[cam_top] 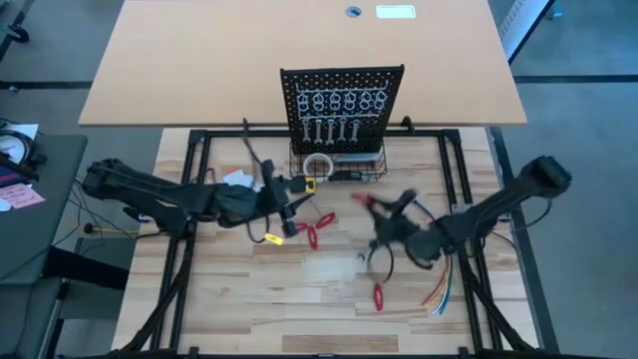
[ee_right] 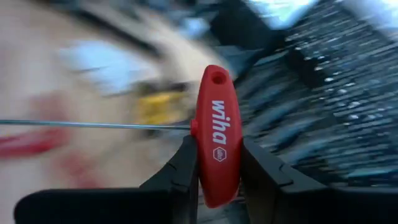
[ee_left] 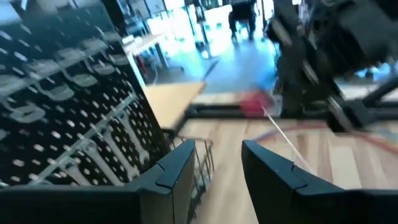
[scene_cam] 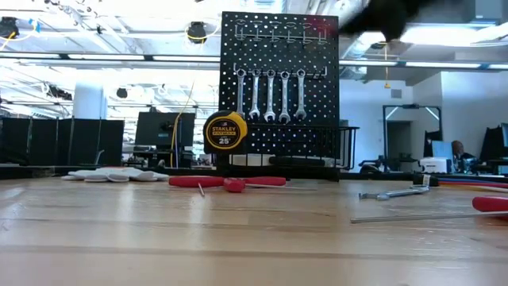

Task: Hang tools onto peg board
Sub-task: Hang the red allen wrench on the peg board

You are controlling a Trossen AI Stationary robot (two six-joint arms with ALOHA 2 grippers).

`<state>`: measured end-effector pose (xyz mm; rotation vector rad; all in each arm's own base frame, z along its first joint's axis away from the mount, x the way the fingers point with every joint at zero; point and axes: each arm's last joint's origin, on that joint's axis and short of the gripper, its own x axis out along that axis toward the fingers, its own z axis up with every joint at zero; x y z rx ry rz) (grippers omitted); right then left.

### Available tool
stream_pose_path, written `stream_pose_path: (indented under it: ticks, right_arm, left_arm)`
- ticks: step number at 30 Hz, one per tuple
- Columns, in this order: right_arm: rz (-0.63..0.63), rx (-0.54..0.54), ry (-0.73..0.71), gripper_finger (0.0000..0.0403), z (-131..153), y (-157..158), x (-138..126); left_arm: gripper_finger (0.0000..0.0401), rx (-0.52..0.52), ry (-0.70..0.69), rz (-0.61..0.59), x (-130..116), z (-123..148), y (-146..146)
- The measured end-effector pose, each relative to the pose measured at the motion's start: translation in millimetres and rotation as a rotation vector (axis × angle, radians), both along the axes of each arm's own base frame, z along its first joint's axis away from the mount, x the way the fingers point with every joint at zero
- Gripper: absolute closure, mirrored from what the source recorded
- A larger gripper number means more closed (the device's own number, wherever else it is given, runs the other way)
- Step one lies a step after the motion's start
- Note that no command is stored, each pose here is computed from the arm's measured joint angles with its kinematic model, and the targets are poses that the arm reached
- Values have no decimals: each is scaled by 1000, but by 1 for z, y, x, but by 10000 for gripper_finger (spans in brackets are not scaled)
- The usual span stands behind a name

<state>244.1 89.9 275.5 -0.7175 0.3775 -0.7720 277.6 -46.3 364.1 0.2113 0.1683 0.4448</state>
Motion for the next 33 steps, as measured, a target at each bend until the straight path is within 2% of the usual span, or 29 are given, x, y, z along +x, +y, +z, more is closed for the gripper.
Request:
stream_pose_path:
  ticks: [2, 5, 10, 14, 19, 24, 28, 33]
  right_arm:
    - [-84, -70, 1, 315, 42, -12, 0]
    - [-184, -147, 34, 315, 88, -37, -1]
    - [-333, -230, 33, 315, 145, -90, -4]
    - [-437, -305, 63, 315, 177, -124, -12]
    - [-472, -410, 181, 315, 188, -139, -17]
    - [-426, -438, 356, 315, 174, -142, -10]
    - [-451, -424, 385, 315, 168, -151, -4]
    - [-478, -426, 351, 315, 171, -159, -8]
  left_arm:
    - [271, 1, -14, -7, -7, 6, -1]
    - [271, 2, 7, -9, -9, 5, -1]
    - [271, 46, 79, 3, -6, -3, 0]
    - [271, 69, 81, 28, -7, -2, 1]
    - [271, 103, 94, 30, -7, -1, 2]
    - [271, 118, 88, 28, -7, 1, 2]
    - [271, 127, 76, 27, -7, 2, 2]
    - [271, 118, 75, 27, -7, 2, 2]
